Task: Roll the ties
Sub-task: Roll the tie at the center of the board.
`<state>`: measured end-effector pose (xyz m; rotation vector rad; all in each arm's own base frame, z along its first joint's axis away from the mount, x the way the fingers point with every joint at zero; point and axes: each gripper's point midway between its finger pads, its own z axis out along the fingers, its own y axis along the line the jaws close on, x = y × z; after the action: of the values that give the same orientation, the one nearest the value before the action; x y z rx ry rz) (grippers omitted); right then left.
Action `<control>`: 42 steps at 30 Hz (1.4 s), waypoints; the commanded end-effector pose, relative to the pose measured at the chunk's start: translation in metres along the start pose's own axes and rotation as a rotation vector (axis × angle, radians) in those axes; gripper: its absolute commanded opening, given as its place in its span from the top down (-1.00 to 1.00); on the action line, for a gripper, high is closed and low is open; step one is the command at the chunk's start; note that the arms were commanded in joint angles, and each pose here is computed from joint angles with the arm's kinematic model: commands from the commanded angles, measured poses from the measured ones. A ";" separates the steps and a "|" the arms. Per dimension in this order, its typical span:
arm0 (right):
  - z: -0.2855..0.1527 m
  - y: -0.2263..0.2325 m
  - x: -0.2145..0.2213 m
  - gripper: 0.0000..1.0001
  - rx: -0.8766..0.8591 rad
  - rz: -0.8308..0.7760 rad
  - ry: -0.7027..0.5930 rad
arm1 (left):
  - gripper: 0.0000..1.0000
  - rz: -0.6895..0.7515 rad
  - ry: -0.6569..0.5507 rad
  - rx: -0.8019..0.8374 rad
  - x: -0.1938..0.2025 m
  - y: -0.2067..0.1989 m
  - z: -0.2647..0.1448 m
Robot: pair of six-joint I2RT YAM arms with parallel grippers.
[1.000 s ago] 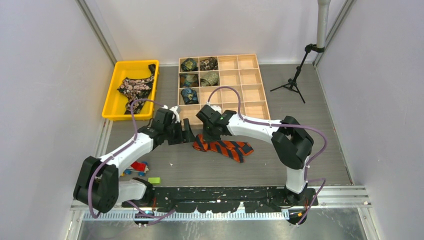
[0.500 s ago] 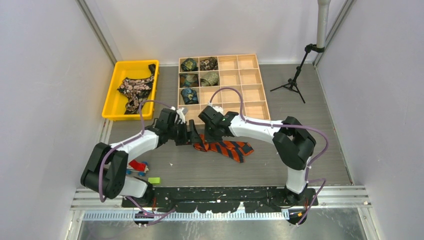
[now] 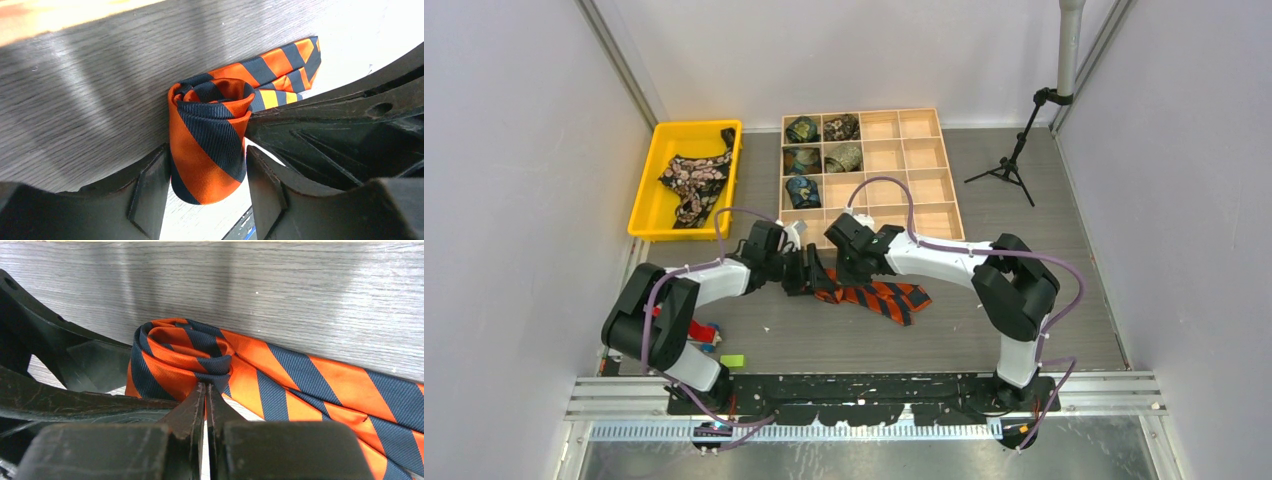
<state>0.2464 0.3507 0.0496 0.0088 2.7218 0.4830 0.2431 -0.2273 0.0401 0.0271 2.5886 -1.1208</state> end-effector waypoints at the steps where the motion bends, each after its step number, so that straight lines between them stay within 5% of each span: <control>1: -0.010 0.000 -0.008 0.82 -0.009 0.015 -0.034 | -0.11 -0.005 -0.016 0.079 -0.004 -0.011 0.003; 12: -0.026 0.000 -0.022 0.82 -0.018 0.018 -0.069 | 0.42 -0.039 -0.004 0.069 0.003 -0.013 0.004; 22: -0.032 -0.062 -0.041 0.80 0.043 0.112 -0.094 | 0.46 -0.055 0.011 0.019 0.015 -0.015 -0.009; 42: -0.008 -0.117 0.025 0.81 0.231 0.158 0.056 | 0.47 -0.032 0.048 -0.004 0.035 -0.016 -0.029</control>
<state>0.2530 0.2564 0.0171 0.2389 2.7817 0.3059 0.2074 -0.2239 0.0518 -0.0238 2.6524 -1.1356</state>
